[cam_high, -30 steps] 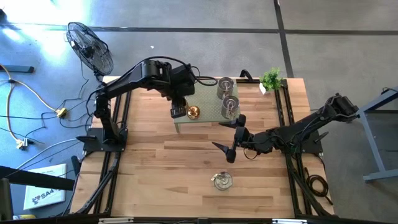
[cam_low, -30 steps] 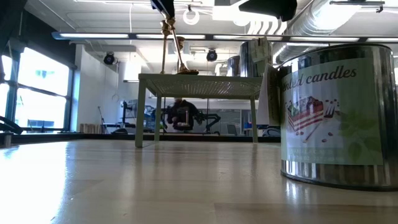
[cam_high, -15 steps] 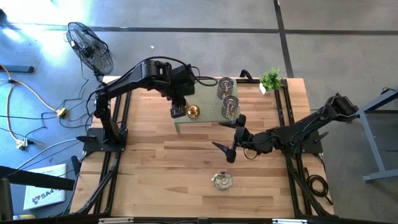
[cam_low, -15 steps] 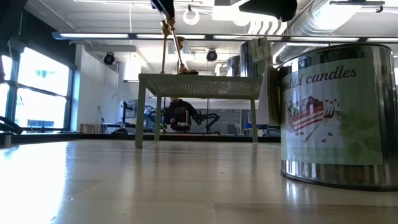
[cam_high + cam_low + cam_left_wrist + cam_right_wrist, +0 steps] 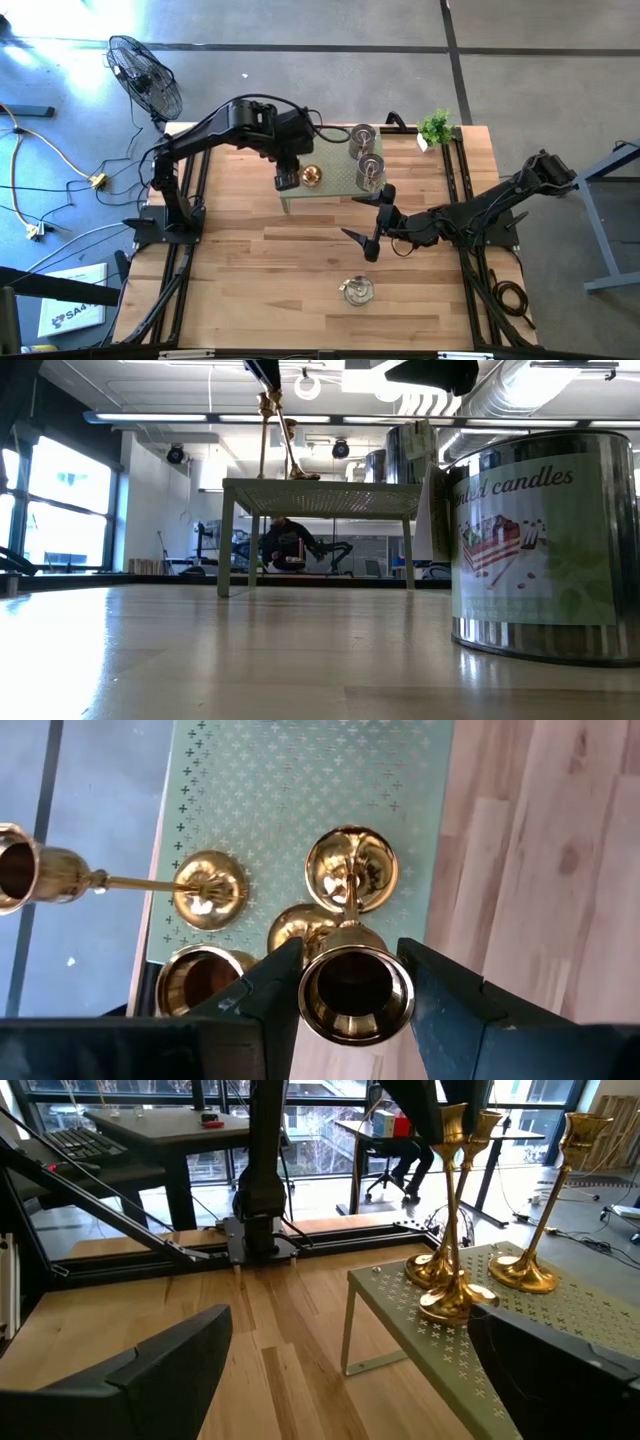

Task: Pick & Place candle stick holders
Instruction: Put the gold candle holder on the shelf, then put the silver scented candle on the shelf

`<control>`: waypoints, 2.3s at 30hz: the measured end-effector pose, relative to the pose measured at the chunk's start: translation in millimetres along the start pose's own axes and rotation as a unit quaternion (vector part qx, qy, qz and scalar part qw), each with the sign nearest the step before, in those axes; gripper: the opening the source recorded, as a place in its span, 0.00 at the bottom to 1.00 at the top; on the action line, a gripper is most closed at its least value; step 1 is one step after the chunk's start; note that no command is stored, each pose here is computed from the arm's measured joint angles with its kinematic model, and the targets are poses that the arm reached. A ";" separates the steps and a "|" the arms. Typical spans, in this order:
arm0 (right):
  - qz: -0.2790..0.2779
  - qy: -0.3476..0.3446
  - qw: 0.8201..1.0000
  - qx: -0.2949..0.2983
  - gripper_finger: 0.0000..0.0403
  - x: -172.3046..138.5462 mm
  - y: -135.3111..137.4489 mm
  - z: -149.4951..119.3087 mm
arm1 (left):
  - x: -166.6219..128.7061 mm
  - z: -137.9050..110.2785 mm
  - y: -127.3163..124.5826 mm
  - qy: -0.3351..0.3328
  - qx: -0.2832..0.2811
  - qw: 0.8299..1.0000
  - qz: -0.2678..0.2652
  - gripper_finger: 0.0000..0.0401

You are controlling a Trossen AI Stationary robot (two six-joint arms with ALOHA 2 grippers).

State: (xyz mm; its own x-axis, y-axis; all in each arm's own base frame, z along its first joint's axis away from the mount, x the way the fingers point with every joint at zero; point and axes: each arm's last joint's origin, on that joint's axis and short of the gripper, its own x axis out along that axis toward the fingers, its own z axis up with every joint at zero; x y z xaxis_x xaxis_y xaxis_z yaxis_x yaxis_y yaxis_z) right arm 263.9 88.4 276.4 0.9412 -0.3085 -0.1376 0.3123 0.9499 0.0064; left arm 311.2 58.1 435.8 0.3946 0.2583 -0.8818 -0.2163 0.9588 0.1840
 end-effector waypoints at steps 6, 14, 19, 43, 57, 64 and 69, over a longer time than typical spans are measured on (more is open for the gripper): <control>0.000 0.001 1.000 0.000 0.99 0.0 0.0 -0.1 | -1.2 0.2 -6.1 -0.002 0.016 1.000 -0.004 0.39; 0.008 0.003 1.000 0.003 0.99 0.0 0.4 -0.6 | -1.0 0.2 -5.0 -0.002 0.017 1.000 0.003 0.61; 0.009 0.004 1.000 0.003 0.99 -0.1 0.5 -0.6 | -1.0 0.6 -5.1 -0.003 0.022 1.000 0.002 0.78; 0.057 0.017 0.998 -0.030 0.99 -1.1 4.0 -3.1 | -18.5 -4.8 -50.2 -0.025 0.107 0.990 -0.087 0.91; 0.064 0.154 0.984 -0.057 0.99 -31.1 26.5 22.7 | -93.5 -41.4 -110.7 -0.148 0.190 0.958 -0.158 0.91; 0.079 0.270 0.960 -0.008 0.99 -37.5 30.7 41.3 | -117.5 -65.8 -110.6 -0.192 0.187 0.954 -0.138 0.91; 0.058 0.355 0.933 -0.015 0.99 -25.9 46.5 42.6 | -111.5 -89.7 -101.0 -0.240 0.150 0.952 -0.119 0.91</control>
State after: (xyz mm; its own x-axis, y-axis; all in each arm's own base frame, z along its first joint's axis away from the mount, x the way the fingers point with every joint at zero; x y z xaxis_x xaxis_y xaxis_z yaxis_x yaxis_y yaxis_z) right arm 259.5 138.6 322.4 0.6433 -0.1034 -0.7586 0.2003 0.9791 0.0364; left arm 209.0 -78.2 476.6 0.7779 -0.0161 -0.6281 0.1676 0.9688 0.1827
